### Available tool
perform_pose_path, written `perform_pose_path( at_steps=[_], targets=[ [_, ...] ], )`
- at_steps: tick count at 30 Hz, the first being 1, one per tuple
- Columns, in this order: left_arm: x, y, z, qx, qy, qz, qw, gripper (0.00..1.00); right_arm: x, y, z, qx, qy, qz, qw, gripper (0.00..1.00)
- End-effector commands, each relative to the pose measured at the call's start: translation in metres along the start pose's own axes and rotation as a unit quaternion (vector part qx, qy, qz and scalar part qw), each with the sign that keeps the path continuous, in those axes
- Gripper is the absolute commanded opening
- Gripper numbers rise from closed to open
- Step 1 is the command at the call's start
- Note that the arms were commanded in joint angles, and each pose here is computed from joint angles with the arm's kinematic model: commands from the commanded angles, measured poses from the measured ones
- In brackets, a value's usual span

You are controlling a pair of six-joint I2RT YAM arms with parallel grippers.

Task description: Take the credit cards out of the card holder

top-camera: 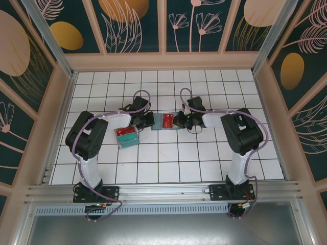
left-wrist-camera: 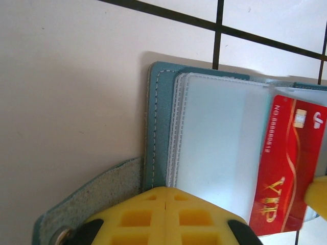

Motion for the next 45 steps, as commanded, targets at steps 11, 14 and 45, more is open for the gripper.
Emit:
perform_pose_path(
  at_steps=[11,14,45],
  targets=[
    [-0.025,-0.036,-0.037,0.059,-0.042,-0.022,0.997,0.35,-0.017,0.032,-0.057,-0.048,-0.067,-0.045,0.996,0.00],
    [-0.035,-0.051,-0.052,0.096,-0.066,-0.030,0.993,0.38,-0.017,0.044,-0.066,-0.070,-0.072,-0.064,0.993,0.00],
    [-0.044,-0.111,-0.113,0.385,-0.092,-0.066,0.916,0.31,-0.004,0.109,-0.128,-0.295,-0.063,-0.144,0.943,0.00]
  ],
)
Point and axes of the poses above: each hand's point on the last joint's axis, 136 mm out from that joint toward the fingers, its own z axis out along the fingers, its own y axis along the line the jaws close on, x = y × z, the point moved 4 cm from there along -z, back along the fingers, and after that the axes turned 5 degrees about z, right-handed, at the moved point
